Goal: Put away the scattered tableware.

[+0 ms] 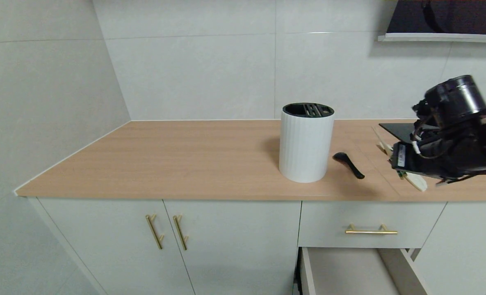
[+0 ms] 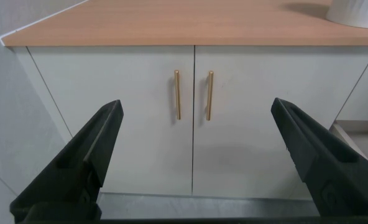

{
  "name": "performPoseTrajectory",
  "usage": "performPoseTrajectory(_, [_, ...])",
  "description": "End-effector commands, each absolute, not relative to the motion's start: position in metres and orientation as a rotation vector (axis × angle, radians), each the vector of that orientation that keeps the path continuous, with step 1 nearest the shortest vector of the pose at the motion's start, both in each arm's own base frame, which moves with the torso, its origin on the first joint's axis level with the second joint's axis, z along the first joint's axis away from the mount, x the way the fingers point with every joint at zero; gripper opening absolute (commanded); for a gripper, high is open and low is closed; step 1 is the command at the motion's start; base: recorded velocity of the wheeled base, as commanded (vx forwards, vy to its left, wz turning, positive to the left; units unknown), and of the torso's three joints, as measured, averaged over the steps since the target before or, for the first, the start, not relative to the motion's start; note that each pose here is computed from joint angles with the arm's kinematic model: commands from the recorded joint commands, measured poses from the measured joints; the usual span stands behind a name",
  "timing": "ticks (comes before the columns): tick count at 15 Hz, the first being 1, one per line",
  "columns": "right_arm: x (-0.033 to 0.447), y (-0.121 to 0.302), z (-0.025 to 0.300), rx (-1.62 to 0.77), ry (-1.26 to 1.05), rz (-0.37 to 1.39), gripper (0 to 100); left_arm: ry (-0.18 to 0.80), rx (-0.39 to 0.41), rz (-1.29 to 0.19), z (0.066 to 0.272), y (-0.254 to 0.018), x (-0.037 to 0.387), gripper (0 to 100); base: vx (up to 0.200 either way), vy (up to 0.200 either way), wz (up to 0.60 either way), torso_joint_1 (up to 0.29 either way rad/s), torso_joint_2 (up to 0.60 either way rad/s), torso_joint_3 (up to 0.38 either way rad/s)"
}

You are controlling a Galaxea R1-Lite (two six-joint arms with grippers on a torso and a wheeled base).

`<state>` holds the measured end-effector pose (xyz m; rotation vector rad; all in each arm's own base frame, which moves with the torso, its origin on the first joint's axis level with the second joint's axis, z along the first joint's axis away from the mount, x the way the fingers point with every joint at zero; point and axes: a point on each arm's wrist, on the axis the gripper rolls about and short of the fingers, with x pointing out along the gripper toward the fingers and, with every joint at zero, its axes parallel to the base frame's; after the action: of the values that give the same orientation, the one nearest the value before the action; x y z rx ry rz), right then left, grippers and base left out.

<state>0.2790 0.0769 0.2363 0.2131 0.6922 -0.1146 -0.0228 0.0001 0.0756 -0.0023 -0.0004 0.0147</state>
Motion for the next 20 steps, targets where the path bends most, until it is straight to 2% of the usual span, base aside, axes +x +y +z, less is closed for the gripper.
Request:
performPoseTrajectory(1, [0.199,0.059,0.268,0.216,0.707,-0.007,0,0.0,-0.003,0.015,0.075,0.0,-0.023,100,0.0,0.0,0.0,0.0,0.0,0.0])
performPoseTrajectory(2, [0.187,0.056,0.27,0.207,0.745,0.038,0,0.0,-0.003,0.015,0.075,0.0,-0.023,100,0.0,0.0,0.0,0.0,0.0,0.0])
performPoseTrajectory(4, [0.156,0.05,0.276,0.167,0.805,0.238,0,0.0,-0.003,0.015,0.075,0.0,-0.023,100,0.0,0.0,0.0,0.0,0.0,0.0])
performPoseTrajectory(6, [0.144,0.048,0.272,0.104,0.857,0.327,0,0.0,-0.003,0.015,0.075,0.0,-0.023,100,0.0,0.0,0.0,0.0,0.0,0.0])
performPoseTrajectory(20, [0.173,0.071,0.229,-0.009,1.081,0.382,0,0.0,-0.003,0.015,0.075,0.0,-0.023,100,0.0,0.0,0.0,0.0,0.0,0.0])
